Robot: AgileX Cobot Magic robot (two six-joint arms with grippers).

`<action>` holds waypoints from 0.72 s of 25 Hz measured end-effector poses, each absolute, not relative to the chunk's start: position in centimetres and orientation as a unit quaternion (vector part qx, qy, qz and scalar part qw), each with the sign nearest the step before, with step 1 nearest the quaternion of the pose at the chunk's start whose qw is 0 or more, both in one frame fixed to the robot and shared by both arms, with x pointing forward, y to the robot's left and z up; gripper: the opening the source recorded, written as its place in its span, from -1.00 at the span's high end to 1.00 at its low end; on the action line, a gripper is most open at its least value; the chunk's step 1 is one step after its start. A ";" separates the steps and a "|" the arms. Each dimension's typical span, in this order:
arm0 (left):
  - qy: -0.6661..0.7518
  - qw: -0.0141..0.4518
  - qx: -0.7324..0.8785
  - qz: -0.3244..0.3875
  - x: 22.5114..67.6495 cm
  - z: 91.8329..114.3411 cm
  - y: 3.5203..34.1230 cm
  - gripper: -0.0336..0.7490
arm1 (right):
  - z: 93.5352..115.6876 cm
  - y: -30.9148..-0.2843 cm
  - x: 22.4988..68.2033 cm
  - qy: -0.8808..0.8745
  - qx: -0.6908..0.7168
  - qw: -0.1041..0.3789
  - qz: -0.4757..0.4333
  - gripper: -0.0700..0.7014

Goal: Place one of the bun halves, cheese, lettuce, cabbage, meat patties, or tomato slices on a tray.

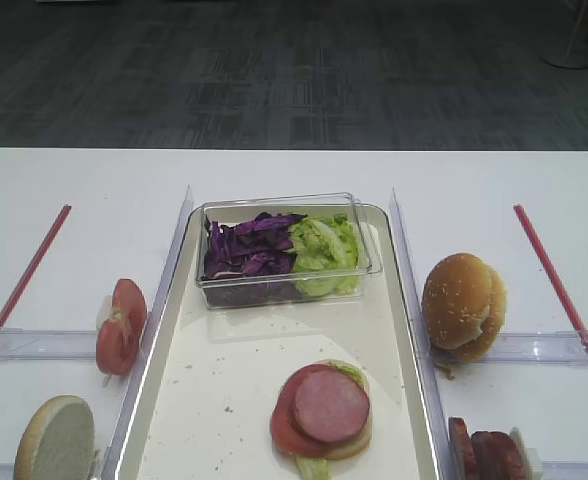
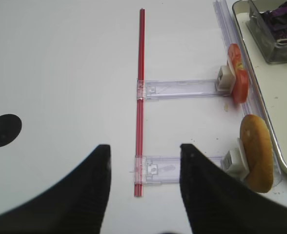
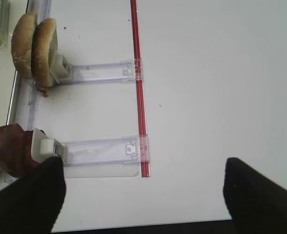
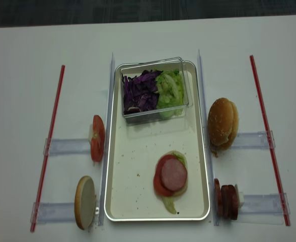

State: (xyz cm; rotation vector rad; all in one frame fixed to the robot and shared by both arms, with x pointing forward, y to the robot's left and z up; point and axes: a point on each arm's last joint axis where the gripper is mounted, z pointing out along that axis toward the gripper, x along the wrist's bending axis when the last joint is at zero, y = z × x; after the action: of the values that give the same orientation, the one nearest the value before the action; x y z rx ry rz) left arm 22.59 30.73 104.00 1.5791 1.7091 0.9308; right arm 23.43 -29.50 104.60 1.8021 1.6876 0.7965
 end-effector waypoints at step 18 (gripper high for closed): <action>0.648 0.312 0.599 0.353 22.6 104.0 30.7 0.14 | 104.4 -29.7 21.7 0.614 0.651 0.306 0.324 -0.91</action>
State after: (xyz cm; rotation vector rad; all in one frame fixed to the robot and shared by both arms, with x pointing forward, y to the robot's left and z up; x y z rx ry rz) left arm 22.59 30.73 104.00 1.5791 1.7091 0.9308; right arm 21.69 -29.66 104.36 1.7242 1.6255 0.8588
